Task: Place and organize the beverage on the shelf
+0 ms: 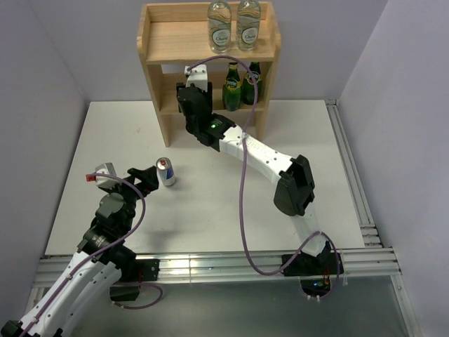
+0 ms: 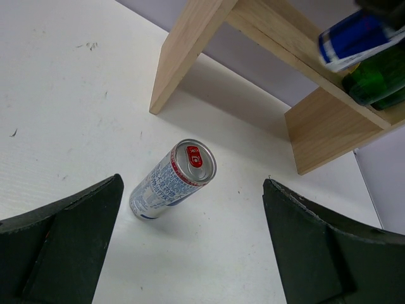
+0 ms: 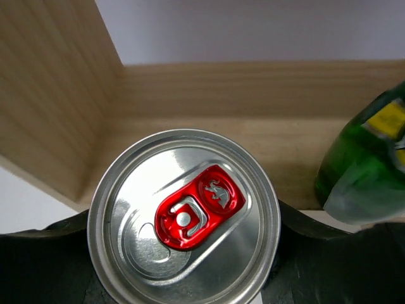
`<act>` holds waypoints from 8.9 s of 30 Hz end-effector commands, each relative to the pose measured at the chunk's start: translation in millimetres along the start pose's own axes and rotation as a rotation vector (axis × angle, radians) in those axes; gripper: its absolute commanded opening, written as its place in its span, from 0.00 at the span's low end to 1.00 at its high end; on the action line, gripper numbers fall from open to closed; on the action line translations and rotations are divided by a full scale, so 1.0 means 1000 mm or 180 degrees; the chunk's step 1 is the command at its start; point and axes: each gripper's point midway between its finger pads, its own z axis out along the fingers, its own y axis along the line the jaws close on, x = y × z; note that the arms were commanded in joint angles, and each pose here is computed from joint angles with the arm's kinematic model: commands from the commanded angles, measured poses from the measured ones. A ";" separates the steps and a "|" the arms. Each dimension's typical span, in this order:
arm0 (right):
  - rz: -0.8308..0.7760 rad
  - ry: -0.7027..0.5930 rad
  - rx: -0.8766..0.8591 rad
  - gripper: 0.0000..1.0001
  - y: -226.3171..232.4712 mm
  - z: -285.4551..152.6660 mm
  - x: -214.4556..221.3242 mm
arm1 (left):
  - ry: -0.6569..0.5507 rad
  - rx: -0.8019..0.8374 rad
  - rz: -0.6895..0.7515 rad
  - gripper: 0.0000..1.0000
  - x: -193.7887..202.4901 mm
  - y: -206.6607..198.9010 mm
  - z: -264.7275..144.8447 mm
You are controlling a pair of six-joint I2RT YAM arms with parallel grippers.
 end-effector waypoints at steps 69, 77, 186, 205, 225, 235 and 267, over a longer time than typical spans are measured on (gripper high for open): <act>0.0311 -0.0371 0.0121 1.00 -0.019 0.016 -0.035 | 0.0011 0.0070 -0.0021 0.99 0.001 -0.007 0.004; 0.0323 -0.0419 -0.0078 1.00 -0.005 -0.050 -0.045 | -0.0007 0.0059 -0.0011 0.99 -0.001 -0.006 0.002; 0.0537 -0.0214 -0.0415 0.00 0.044 0.019 -0.024 | -0.0453 -0.0501 -0.0380 0.99 -0.024 0.036 -0.015; 0.0471 -0.0066 -0.0262 0.00 0.036 0.043 0.014 | -0.0452 -0.0483 -0.0374 0.99 -0.025 0.034 -0.015; 0.0454 0.0013 -0.0202 0.96 0.034 0.047 0.031 | -0.0481 -0.0478 -0.0374 0.99 -0.028 0.033 -0.016; 0.0456 0.0037 -0.0215 0.97 0.033 0.038 0.035 | -0.0479 -0.0480 -0.0381 0.99 -0.028 0.034 -0.016; 0.0328 -0.0004 -0.0003 0.42 0.026 0.039 0.042 | -0.0491 -0.0464 -0.0391 0.99 -0.030 0.034 -0.019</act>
